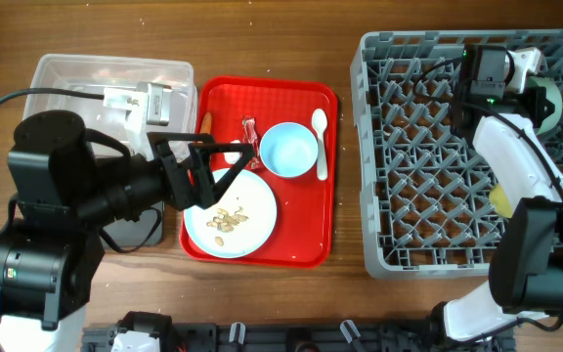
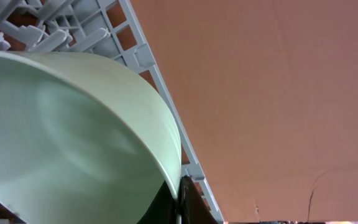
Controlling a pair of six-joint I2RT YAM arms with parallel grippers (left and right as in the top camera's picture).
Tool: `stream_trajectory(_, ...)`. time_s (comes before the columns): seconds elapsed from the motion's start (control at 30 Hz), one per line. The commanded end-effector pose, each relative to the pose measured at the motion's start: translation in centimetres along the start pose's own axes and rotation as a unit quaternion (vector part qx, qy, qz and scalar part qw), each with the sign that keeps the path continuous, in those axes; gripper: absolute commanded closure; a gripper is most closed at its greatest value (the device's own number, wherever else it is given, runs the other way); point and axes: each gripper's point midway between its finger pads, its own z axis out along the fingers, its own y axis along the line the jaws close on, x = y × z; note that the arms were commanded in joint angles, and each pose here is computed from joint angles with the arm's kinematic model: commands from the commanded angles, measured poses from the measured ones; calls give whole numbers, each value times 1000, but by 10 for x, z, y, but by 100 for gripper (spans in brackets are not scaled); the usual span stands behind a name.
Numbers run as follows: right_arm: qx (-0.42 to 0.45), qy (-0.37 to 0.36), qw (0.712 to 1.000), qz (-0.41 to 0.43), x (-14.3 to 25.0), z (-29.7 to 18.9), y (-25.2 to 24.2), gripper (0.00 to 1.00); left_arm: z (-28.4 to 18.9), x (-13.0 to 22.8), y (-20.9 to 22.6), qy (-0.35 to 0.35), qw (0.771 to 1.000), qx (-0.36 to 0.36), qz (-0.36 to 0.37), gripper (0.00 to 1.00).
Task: Sort waste into correct bins and load items into the dishwasher rack
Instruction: 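Lower the pale-green bowl into the rack's back corner and release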
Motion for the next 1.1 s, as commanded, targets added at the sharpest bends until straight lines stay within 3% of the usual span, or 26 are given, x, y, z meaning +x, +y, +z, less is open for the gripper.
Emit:
stream_trajectory(0.0, -1, -3, 1000, -15, -1, -5, 8, 96, -1, -1, -7, 1, 1000, 11, 17, 0)
stream_trajectory(0.53, -20, -29, 998, -54, -6, -33, 27, 92, -1, -1, -7, 1, 1000, 11, 17, 0)
stream_trajectory(0.6, -23, -36, 998, -56, -8, -39, 30, 86, -1, -1, -7, 1, 1000, 11, 17, 0)
stream_trajectory(1.07, -42, -77, 995, -57, -20, -72, 47, 86, -1, -1, -7, 1, 1000, 11, 17, 0)
